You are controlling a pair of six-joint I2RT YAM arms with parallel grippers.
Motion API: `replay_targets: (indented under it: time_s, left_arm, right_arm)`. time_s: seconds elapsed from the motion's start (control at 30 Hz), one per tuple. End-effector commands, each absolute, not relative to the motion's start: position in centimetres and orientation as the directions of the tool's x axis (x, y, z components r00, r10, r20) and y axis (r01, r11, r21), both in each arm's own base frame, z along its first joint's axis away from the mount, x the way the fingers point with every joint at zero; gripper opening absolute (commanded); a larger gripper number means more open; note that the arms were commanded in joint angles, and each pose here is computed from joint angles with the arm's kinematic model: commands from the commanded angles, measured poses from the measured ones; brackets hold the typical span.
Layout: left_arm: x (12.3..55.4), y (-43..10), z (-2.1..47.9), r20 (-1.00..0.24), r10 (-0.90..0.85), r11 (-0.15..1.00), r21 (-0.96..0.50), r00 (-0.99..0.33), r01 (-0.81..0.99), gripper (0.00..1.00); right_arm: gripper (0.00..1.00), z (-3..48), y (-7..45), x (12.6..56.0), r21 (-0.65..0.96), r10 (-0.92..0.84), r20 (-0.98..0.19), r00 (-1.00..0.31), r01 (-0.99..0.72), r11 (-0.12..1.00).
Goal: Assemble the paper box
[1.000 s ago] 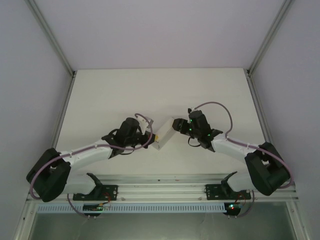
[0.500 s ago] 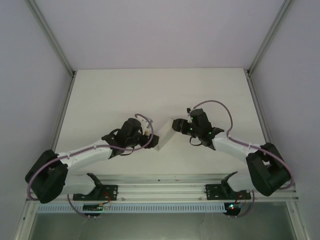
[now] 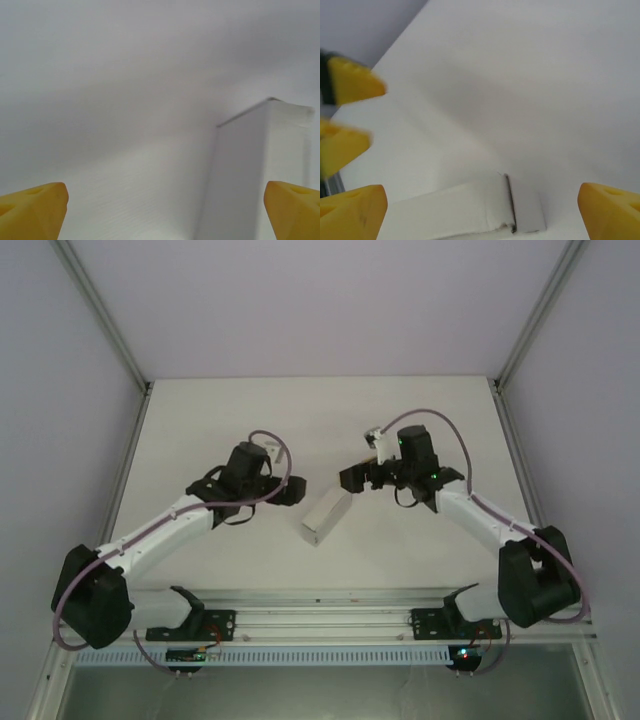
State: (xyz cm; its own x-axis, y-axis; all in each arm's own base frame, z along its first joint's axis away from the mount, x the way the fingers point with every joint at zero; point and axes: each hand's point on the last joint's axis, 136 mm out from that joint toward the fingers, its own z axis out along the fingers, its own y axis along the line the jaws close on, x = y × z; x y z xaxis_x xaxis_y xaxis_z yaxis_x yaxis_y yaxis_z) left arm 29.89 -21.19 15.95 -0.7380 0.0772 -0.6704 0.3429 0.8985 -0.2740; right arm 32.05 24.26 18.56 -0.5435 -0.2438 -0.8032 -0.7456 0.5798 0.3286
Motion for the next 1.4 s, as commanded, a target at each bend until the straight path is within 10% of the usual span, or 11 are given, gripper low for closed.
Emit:
replay_targets:
  time_s: [0.0,0.2,0.47,0.6,0.87,1.23,1.37]
  left_arm:
    - [29.6,-18.2,15.0,-0.637,0.039,0.931,-0.257,-0.77,0.259,1.0]
    - [29.2,-15.3,14.0,-0.618,-0.008,0.948,-0.253,-0.786,0.19,1.0]
    - [28.9,-13.5,13.5,-0.615,-0.026,0.96,-0.235,-0.788,0.151,1.0]
    - [29.1,-13.0,13.5,-0.615,-0.039,0.964,-0.229,-0.788,0.131,1.0]
    - [29.2,-12.6,14.7,-0.641,-0.043,0.966,-0.221,-0.767,0.131,1.0]
    - [29.1,-10.9,18.1,-0.73,-0.127,0.969,-0.236,-0.672,0.073,1.0]
    - [29.1,-10.9,18.7,-0.736,-0.135,0.966,-0.246,-0.663,0.075,1.0]
  right_arm:
    - [0.99,17.8,26.6,27.4,-0.045,-0.578,-0.816,-0.008,-0.996,0.077]
    - [0.99,17.0,27.1,23.2,-0.03,-0.663,-0.658,0.357,-0.892,-0.451]
    - [0.99,12.1,27.8,24.9,0.035,-0.762,-0.438,0.478,-0.837,-0.546]
    - [0.91,9.4,29.1,27.6,-0.064,-0.809,-0.33,0.486,-0.867,-0.495]
    - [0.39,9.5,29.1,30.2,-0.22,-0.847,-0.243,0.473,-0.877,-0.427]
    - [0.35,14.9,27.5,42.2,-0.726,-0.961,-0.242,0.132,-0.682,0.089]
    - [0.35,11.9,27.4,43.9,-0.826,-0.974,-0.205,0.099,-0.551,0.118]
